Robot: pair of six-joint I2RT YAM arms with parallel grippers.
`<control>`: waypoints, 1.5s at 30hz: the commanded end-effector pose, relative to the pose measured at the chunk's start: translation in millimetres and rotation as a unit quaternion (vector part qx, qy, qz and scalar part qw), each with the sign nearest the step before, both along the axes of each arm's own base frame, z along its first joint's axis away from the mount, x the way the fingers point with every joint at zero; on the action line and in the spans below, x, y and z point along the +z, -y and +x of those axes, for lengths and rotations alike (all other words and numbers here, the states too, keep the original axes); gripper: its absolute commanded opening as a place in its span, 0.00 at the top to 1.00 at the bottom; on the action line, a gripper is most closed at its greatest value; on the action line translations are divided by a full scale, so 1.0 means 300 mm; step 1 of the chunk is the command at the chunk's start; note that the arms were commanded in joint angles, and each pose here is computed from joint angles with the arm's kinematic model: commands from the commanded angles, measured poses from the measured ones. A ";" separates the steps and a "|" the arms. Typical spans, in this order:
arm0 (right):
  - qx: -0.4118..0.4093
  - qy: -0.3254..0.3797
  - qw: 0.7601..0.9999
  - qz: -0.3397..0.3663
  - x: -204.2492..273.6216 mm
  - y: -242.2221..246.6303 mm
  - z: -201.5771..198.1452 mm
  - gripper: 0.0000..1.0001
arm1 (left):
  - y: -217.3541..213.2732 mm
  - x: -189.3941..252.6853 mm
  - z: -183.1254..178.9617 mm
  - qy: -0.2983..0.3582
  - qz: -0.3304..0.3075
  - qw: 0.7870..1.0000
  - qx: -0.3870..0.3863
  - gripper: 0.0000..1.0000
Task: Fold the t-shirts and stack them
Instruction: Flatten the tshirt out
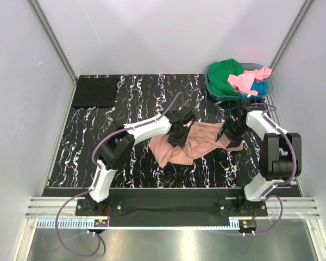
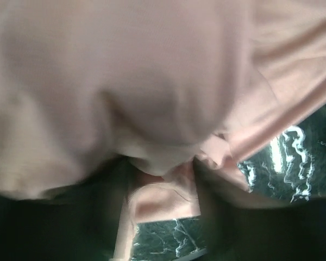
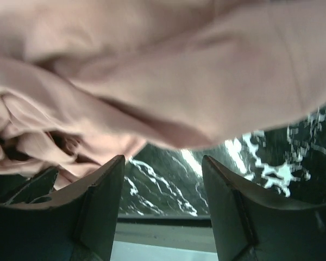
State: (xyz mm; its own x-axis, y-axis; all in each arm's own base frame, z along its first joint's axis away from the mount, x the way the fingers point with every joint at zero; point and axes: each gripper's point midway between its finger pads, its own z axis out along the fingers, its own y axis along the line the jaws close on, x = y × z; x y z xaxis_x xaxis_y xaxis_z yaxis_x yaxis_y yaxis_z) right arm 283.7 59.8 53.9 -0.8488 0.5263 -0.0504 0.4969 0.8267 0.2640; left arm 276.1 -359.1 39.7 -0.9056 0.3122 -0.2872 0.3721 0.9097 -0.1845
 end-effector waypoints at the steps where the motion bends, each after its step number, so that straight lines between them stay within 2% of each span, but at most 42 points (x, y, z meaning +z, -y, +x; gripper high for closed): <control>1: 0.006 0.036 0.999 -0.032 0.018 0.038 0.120 0.34 | -0.031 0.051 0.066 0.031 -0.013 0.999 0.011 0.64; 3: 0.002 0.036 0.999 -0.035 0.010 0.040 0.141 0.33 | -0.043 0.080 0.079 0.037 -0.017 0.999 0.011 0.83; 6: -0.005 0.023 0.999 -0.027 -0.029 0.032 0.158 0.32 | -0.050 0.141 0.079 0.050 -0.026 0.998 0.004 1.00; 9: -0.005 0.014 1.000 -0.017 -0.062 0.020 0.158 0.34 | -0.087 0.216 0.087 0.080 -0.023 0.996 0.012 1.00; 11: -0.003 0.020 1.000 -0.022 -0.068 0.024 0.163 0.39 | -0.119 0.251 0.081 0.094 -0.019 0.995 0.018 1.00; 12: -0.003 0.024 0.999 -0.022 -0.068 0.026 0.166 0.52 | -0.130 0.316 0.076 0.110 -0.032 0.993 0.021 1.00; 14: 0.004 0.031 0.999 -0.015 -0.060 0.017 0.172 0.67 | -0.160 0.340 0.055 0.116 -0.033 0.992 0.024 1.00; 15: 0.007 0.036 0.999 -0.009 -0.051 0.009 0.175 0.81 | -0.172 0.365 0.045 0.122 -0.038 0.991 0.026 1.00; 16: 0.011 0.040 0.999 -0.002 -0.042 -0.003 0.178 0.90 | -0.187 0.414 0.032 0.134 -0.052 0.989 0.029 1.00; 17: 0.019 0.044 0.999 0.009 -0.028 -0.021 0.178 0.97 | -0.207 0.425 0.017 0.138 -0.052 0.989 0.034 1.00; 18: 0.026 0.050 0.998 0.010 0.004 -0.030 0.174 1.00 | -0.222 0.444 0.008 0.142 -0.055 0.988 0.038 1.00; 23: 0.071 0.081 0.994 -0.022 0.155 -0.096 0.098 1.00 | -0.366 0.587 -0.054 0.188 -0.058 0.977 0.080 1.00; 24: 0.071 0.113 0.991 -0.022 0.239 -0.105 0.094 1.00 | -0.399 0.601 -0.070 0.195 -0.055 0.975 0.088 1.00; 26: 0.066 0.125 0.989 -0.034 0.319 -0.107 0.046 1.00 | -0.481 0.676 -0.107 0.222 -0.059 0.967 0.112 1.00; 28: 0.055 0.184 0.981 -0.038 0.464 -0.099 0.018 1.00 | -0.560 0.705 -0.138 0.236 -0.043 0.962 0.133 1.00; 33: 0.037 0.269 0.961 -0.049 0.720 -0.043 -0.139 1.00 | -0.729 0.838 -0.262 0.277 -0.085 0.941 0.177 1.00; 35: 0.033 0.288 0.956 -0.042 0.787 -0.036 -0.200 1.00 | -0.773 0.885 -0.307 0.293 -0.114 0.932 0.182 1.00; 37: 0.027 0.292 0.956 -0.028 0.820 -0.042 -0.237 1.00 | -0.806 0.897 -0.333 0.297 -0.120 0.928 0.188 0.95; 40: 0.015 0.319 0.948 -0.020 0.886 -0.041 -0.244 1.00 | -0.864 0.889 -0.355 0.305 -0.104 0.925 0.202 0.94; 45: -0.001 0.375 0.927 -0.027 1.045 -0.039 -0.132 1.00 | -0.875 0.814 -0.350 0.281 -0.061 0.933 0.215 0.98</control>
State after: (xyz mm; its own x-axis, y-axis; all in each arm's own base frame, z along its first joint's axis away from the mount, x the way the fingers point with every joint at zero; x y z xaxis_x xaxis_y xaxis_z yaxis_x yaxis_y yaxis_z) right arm 219.2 77.8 343.8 -0.6342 0.4831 -0.6037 0.1755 0.8504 0.4960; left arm 163.8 -105.9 302.9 -0.6118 -0.1305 -0.7802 0.1280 0.9570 -0.2605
